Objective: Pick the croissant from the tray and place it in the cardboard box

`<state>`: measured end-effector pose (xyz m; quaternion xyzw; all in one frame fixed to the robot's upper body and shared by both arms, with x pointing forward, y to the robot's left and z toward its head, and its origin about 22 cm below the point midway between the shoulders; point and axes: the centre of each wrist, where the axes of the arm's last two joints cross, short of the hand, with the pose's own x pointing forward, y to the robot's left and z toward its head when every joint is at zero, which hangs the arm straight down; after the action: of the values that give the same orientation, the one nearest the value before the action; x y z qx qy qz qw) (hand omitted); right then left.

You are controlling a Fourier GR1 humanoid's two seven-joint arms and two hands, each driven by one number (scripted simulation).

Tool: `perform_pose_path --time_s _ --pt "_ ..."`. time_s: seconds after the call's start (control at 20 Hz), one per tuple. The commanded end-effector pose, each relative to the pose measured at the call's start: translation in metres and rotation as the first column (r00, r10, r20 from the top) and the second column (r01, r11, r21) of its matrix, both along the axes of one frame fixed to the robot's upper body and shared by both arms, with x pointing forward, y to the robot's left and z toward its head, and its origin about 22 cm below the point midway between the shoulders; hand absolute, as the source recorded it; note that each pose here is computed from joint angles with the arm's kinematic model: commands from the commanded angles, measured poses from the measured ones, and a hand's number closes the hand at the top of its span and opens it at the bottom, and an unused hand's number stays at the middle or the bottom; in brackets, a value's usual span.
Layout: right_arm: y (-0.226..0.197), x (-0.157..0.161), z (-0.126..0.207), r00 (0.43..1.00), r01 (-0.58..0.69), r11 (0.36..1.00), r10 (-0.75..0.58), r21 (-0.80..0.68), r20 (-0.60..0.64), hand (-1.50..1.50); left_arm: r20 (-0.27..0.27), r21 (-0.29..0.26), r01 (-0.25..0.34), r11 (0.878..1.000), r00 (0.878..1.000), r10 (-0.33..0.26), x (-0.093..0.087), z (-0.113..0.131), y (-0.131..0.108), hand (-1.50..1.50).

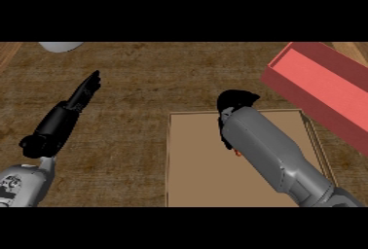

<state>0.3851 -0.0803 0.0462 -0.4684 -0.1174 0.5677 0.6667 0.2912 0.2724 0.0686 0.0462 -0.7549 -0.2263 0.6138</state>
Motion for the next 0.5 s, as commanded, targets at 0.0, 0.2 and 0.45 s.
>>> perform_pose_path --time_s 0.0,0.2,0.45 --pt "0.007 -0.011 -0.013 0.993 0.111 0.987 -0.115 -0.117 -0.027 -1.50 0.011 -0.017 0.000 1.000 1.000 0.000 0.013 -0.003 0.005 0.00" --pt "0.003 -0.023 -0.016 0.999 -0.013 0.998 0.011 -0.069 -0.032 1.50 -0.005 0.007 -0.006 1.000 1.000 0.006 0.008 -0.006 0.011 0.00" --pt "0.003 -0.030 -0.018 0.994 -0.099 0.986 0.104 -0.138 0.031 1.50 0.014 0.008 0.005 1.000 1.000 -0.006 0.004 -0.004 0.000 0.00"
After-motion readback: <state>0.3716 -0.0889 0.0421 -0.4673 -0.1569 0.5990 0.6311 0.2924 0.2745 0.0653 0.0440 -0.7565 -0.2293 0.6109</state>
